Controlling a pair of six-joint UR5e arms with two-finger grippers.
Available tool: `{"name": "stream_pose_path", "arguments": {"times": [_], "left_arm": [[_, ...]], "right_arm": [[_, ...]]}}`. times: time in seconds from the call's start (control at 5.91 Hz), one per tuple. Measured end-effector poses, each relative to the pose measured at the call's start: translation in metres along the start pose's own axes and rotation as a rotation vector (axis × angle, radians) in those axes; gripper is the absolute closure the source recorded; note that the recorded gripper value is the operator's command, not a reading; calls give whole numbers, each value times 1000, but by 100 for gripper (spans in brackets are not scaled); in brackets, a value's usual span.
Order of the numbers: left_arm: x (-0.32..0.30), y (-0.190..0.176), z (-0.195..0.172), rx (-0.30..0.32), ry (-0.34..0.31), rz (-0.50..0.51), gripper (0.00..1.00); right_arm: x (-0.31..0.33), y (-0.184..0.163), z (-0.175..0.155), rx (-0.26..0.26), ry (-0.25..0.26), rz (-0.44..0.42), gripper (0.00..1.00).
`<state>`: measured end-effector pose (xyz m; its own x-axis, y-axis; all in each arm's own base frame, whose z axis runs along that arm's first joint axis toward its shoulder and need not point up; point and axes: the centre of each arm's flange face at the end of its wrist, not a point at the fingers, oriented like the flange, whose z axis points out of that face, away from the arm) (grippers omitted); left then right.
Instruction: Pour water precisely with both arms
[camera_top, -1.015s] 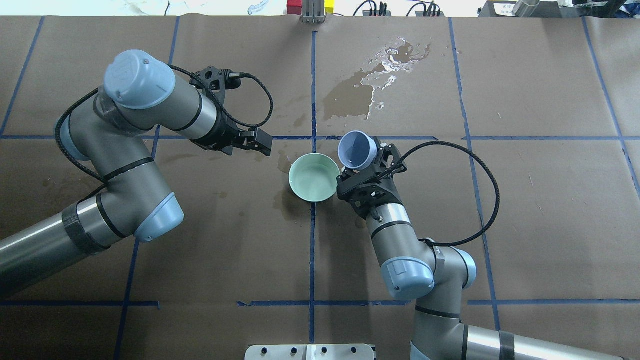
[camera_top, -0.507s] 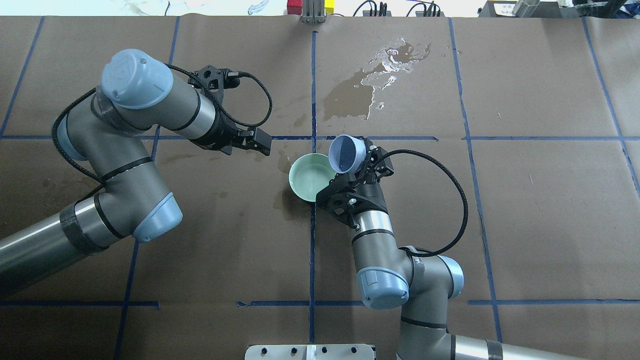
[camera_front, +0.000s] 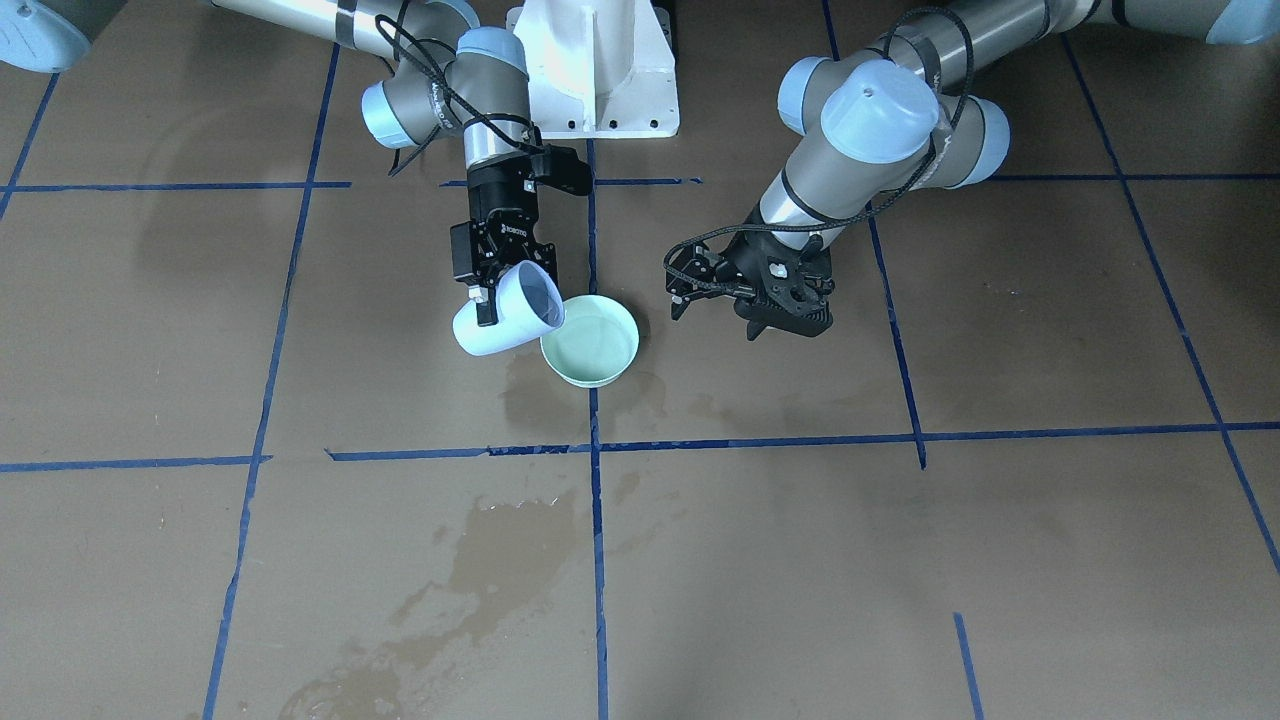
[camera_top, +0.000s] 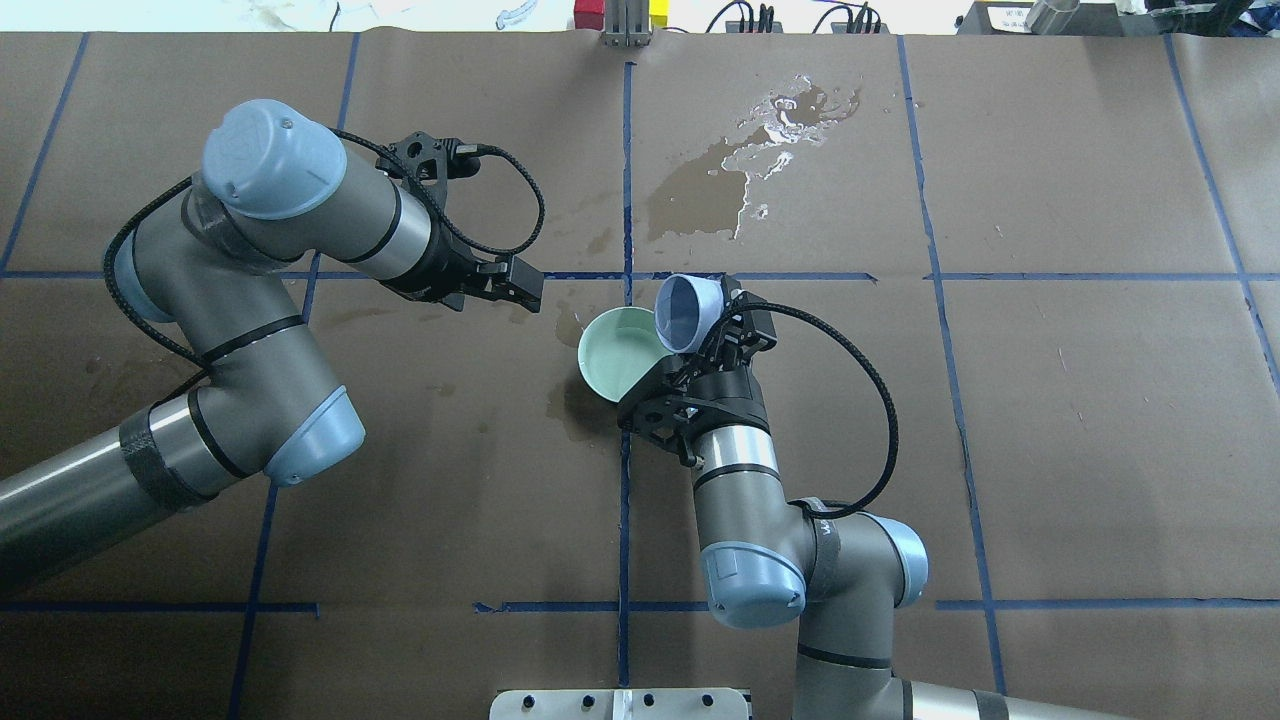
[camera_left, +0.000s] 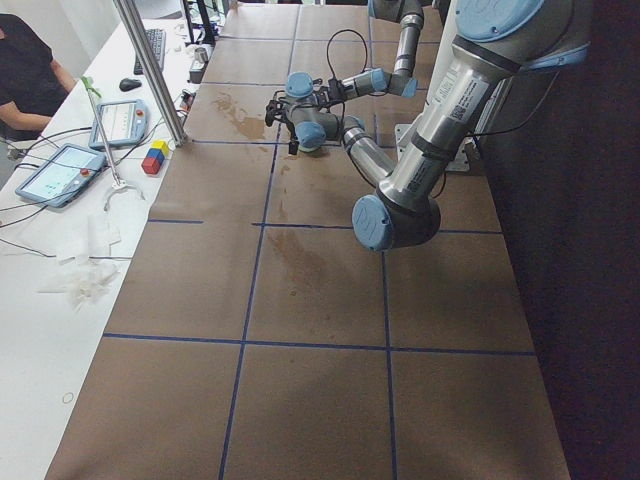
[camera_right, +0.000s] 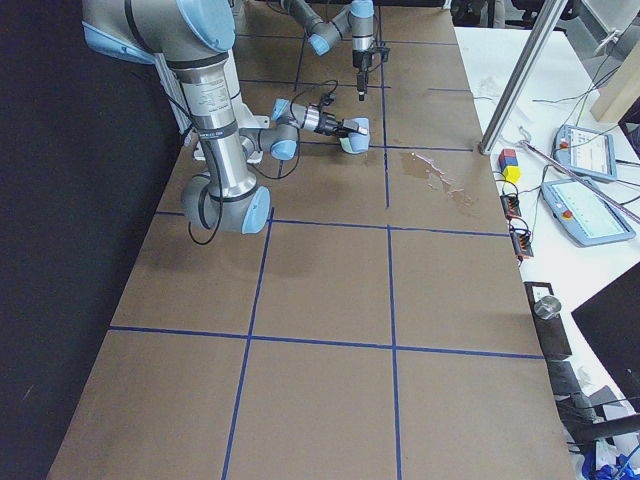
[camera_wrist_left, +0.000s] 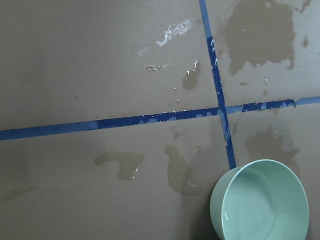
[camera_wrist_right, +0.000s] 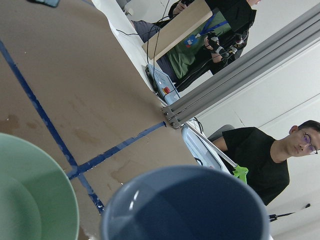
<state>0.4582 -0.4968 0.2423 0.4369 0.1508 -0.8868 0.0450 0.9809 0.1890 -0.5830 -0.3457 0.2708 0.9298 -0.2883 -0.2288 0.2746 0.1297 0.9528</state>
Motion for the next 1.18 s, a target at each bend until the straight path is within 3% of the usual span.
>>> {"name": "stream_pose_path", "arguments": {"times": [0.51,1.18], "left_arm": [[0,1,1,-2,0,2,0],[0,1,1,-2,0,1,0]], "right_arm": [[-3,0,-4,-2,21,-177,97],[-4,2,-6,-5,43,-258,96]]}}
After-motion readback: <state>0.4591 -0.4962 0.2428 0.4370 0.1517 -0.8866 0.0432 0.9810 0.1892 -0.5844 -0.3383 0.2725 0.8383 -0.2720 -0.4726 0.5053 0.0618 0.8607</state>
